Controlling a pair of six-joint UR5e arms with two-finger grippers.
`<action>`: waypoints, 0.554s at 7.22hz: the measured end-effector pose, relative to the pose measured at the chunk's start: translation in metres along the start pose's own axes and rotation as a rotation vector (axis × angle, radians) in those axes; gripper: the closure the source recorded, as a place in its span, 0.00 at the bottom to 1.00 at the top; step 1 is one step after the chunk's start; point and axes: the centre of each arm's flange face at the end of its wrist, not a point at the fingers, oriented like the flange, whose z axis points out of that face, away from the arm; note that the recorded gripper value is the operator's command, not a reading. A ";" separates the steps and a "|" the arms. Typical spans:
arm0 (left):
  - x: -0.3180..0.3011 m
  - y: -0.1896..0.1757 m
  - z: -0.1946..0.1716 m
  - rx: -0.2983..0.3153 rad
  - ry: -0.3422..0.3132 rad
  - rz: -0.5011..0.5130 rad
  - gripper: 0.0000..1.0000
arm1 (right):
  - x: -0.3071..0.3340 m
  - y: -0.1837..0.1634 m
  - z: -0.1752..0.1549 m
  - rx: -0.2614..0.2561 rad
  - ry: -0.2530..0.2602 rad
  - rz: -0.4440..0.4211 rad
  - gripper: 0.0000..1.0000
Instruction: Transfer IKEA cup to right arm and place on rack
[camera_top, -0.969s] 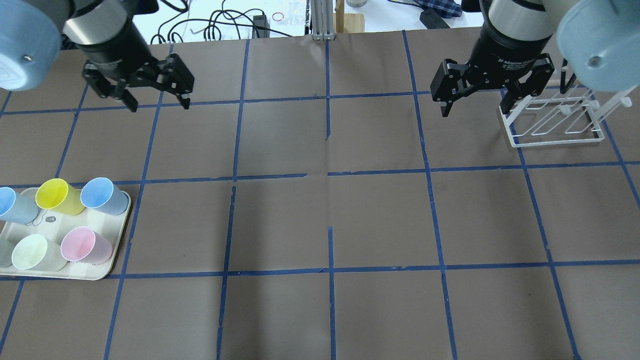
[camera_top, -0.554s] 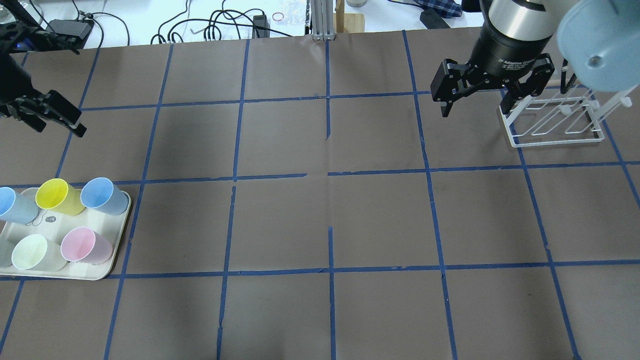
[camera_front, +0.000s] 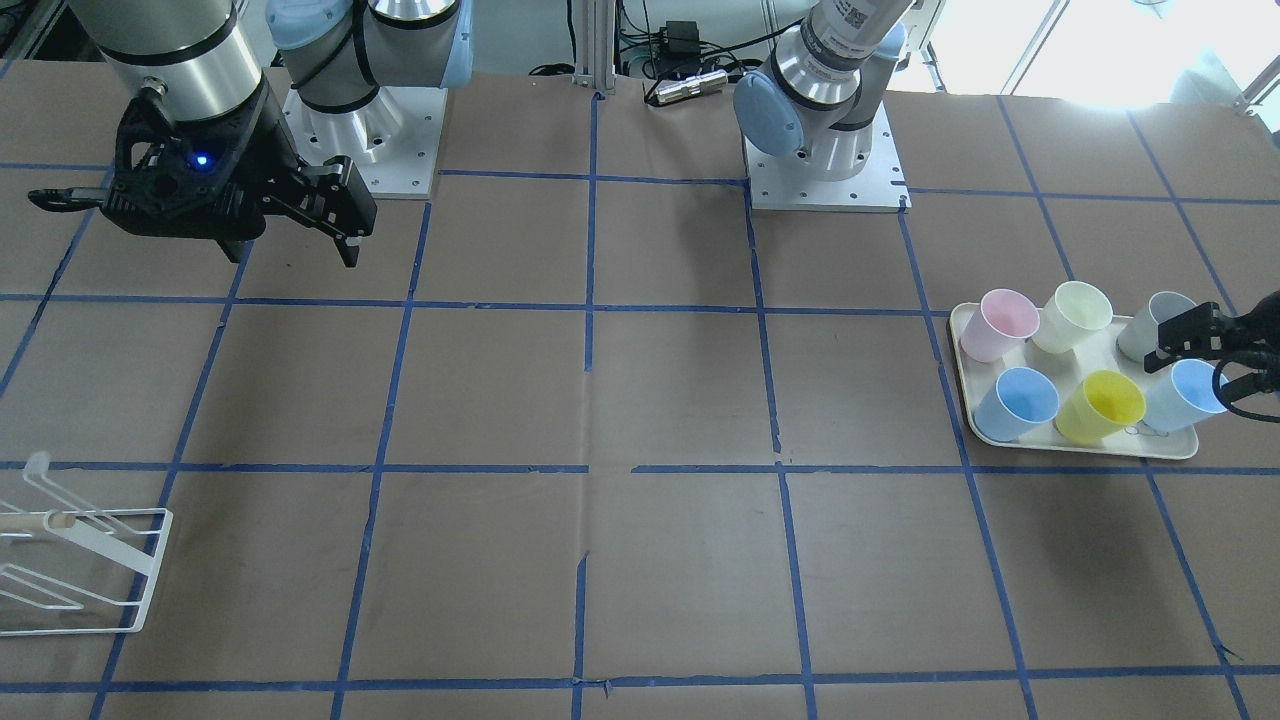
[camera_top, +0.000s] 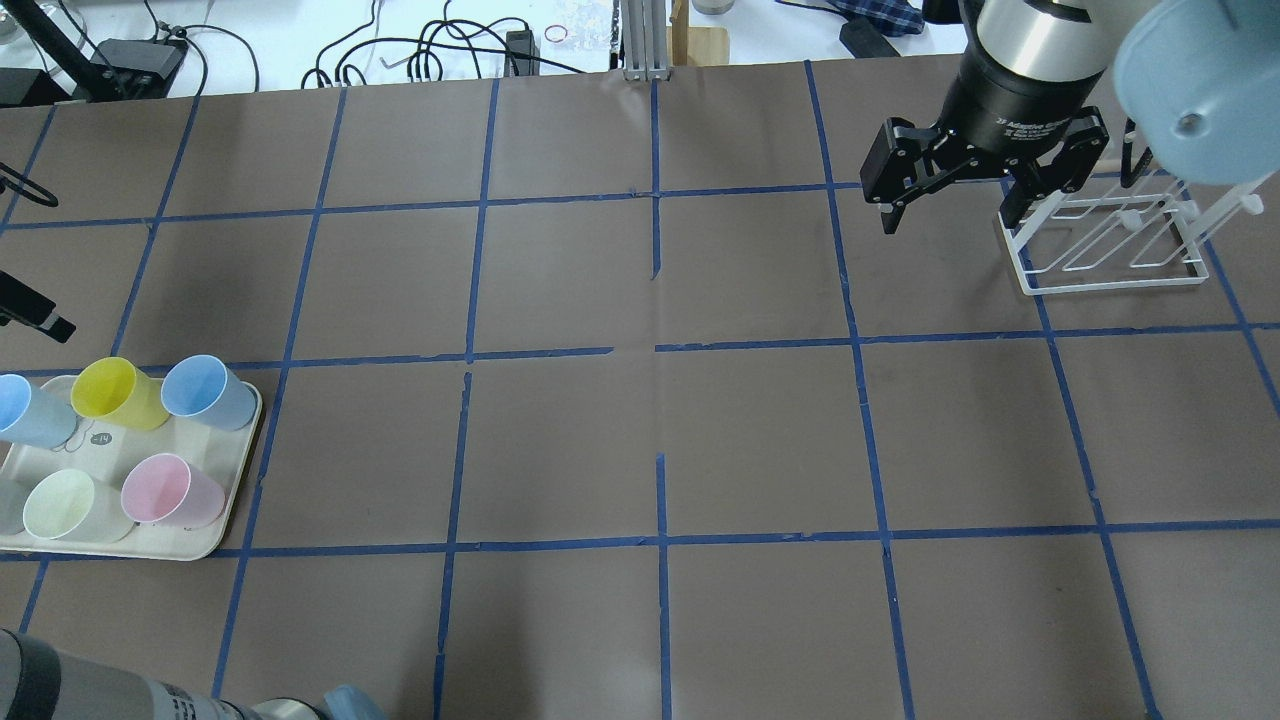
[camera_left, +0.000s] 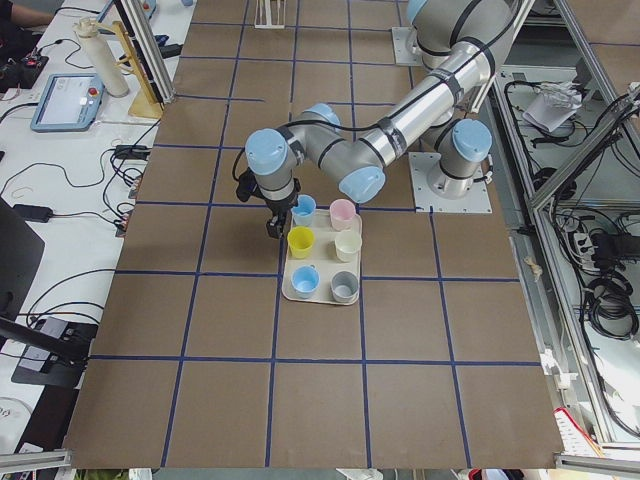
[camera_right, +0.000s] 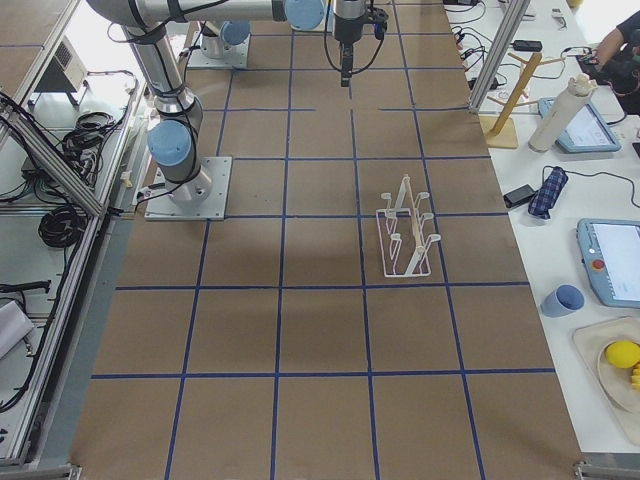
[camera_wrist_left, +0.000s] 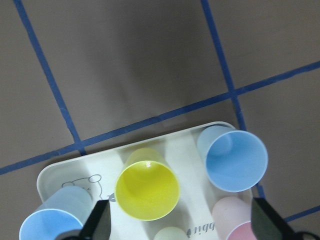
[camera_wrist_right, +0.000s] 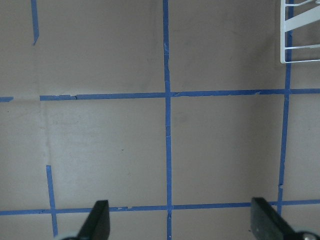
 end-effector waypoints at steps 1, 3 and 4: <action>-0.014 0.003 0.016 0.000 -0.004 0.014 0.00 | 0.000 0.000 0.000 0.000 0.000 0.000 0.00; -0.028 0.001 0.040 -0.002 -0.018 0.021 0.00 | 0.000 0.001 -0.001 0.001 0.000 0.000 0.00; -0.028 0.001 0.048 -0.008 -0.012 0.021 0.00 | 0.000 0.001 -0.001 0.000 0.000 0.000 0.00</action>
